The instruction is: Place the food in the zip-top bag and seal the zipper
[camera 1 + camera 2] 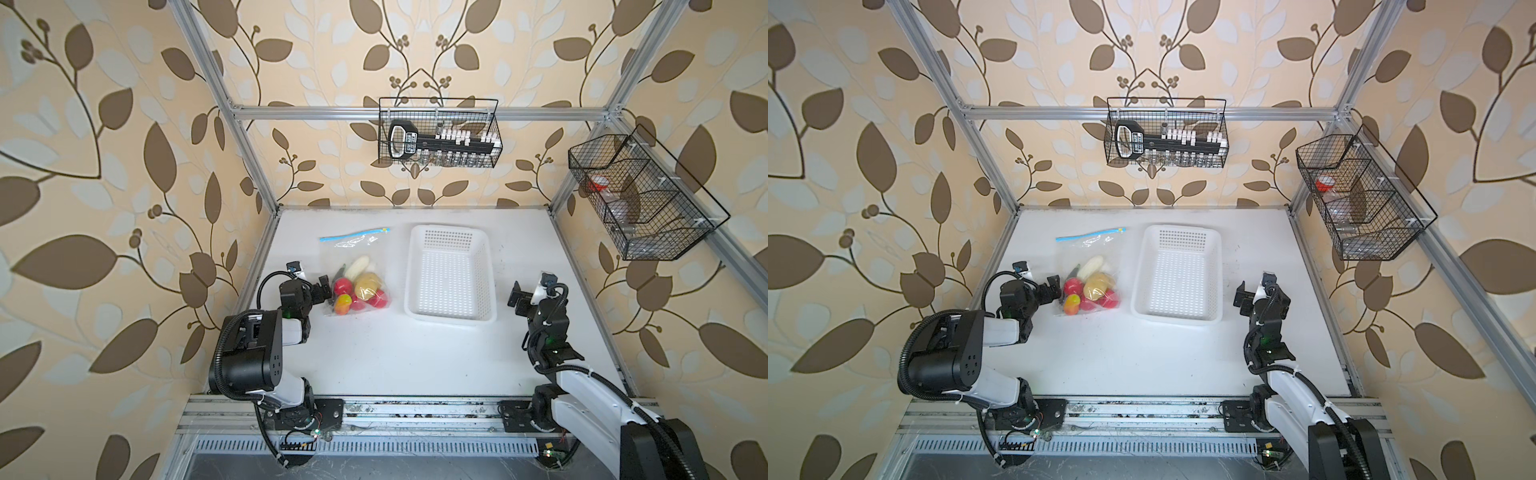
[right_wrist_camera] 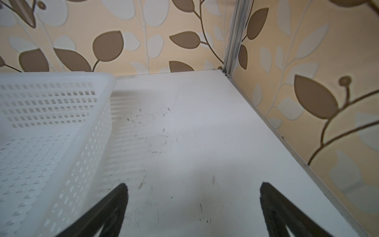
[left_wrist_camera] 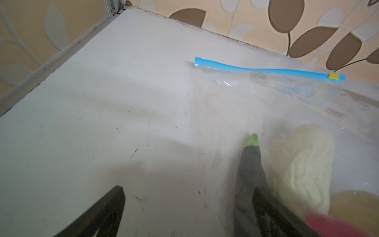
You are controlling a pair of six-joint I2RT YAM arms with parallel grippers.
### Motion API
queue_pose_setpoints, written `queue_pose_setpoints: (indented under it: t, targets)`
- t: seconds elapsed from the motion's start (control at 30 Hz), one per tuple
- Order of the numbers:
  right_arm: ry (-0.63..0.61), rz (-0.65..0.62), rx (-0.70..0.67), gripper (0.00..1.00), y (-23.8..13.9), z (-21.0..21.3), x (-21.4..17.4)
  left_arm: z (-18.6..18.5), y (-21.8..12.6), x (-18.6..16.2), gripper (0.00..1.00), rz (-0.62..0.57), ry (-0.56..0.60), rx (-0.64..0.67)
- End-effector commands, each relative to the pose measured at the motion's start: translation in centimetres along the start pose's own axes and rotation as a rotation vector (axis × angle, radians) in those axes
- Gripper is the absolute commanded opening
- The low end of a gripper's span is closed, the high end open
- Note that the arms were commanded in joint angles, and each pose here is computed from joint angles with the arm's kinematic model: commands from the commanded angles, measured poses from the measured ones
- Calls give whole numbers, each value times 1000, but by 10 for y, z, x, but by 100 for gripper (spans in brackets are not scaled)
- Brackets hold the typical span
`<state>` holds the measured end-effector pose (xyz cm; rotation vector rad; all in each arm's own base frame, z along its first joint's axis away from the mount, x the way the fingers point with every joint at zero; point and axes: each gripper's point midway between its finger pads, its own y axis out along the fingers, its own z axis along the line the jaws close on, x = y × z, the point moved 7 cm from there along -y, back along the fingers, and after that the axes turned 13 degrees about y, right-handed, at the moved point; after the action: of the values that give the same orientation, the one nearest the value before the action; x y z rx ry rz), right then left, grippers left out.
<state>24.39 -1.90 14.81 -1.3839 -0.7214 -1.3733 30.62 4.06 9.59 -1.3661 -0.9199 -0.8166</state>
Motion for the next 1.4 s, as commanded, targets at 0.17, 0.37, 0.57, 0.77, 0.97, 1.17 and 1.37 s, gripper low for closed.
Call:
queue_pose_setpoints:
  t: [0.17,0.37,0.57,0.77,0.97,1.17,1.37]
  targets:
    - [17,-66,77,100,13,12,8,-1,1,14,99,-39,32,12]
    - [-52,-60,211,100,19,26,-4,-3,2,14,99,-31,39,19]
    - [-15,-57,149,100,28,18,-11,-3,3,15,99,-28,41,23]
    - [-26,-17,159,100,36,21,-11,-6,4,15,99,-21,53,6]
    - [-22,-14,160,100,36,20,-11,-10,6,15,99,-4,79,-9]
    - [-22,-16,161,100,35,20,-10,-10,7,15,99,-5,79,-7]
    - [-24,-15,163,100,35,21,-11,-10,7,15,99,-5,79,-7]
